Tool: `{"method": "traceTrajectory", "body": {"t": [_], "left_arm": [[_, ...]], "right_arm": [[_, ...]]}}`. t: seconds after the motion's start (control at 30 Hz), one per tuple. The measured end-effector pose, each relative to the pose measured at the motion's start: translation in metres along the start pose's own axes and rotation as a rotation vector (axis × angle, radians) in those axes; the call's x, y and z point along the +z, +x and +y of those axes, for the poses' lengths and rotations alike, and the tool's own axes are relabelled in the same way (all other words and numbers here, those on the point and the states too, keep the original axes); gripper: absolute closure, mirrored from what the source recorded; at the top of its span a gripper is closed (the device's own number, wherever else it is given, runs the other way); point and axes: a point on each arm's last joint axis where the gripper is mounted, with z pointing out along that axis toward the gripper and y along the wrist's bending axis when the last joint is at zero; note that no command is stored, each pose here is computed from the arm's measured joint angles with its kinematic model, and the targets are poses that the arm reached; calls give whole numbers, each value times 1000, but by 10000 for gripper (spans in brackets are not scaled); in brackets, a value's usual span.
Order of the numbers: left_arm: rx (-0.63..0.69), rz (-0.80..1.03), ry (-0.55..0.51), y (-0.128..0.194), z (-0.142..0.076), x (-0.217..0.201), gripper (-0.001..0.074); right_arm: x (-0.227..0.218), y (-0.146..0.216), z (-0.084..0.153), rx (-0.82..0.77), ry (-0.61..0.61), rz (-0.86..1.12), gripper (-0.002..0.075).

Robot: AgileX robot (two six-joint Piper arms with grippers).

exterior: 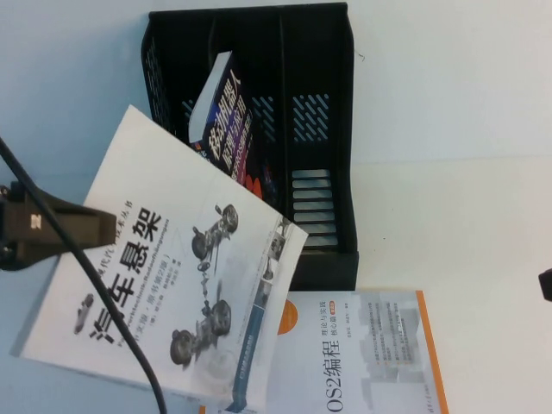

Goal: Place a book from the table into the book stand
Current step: Pick up the book with your left arm, then place the book on the book shelf

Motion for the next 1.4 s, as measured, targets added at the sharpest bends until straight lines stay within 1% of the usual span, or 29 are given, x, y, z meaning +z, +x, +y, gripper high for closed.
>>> {"method": "traceTrajectory", "body": {"t": [0.3,0.43,0.53,0.63,0.77,0.93,1.07,1.13,1.4], "left_arm": [[106,-120,-55,-34,-56,-50,617],[175,-203,-66,-48,-83,-73,618],[208,-252,-99,-54,-98,-87,618],[210,-297,-148,-59,-104,-97,619],[190,-346,-201,-68,-100,-100,619],[147,-349,-276,-81,-81,-95,620],[103,-336,-304,-95,-60,-83,620],[91,-343,-316,-101,-52,-79,620],[55,-370,-360,-117,-31,-70,620]], "right_arm": [[0,0,-1,-7,7,4,728],[3,4,-2,-5,10,17,728],[7,11,-4,-5,18,39,728],[11,15,-5,-4,25,49,728],[12,16,-6,-2,28,47,728],[12,16,-6,-2,30,43,728],[12,16,-6,-2,30,43,728],[12,16,-6,-2,30,43,728],[12,16,-6,1,30,43,728]]}}
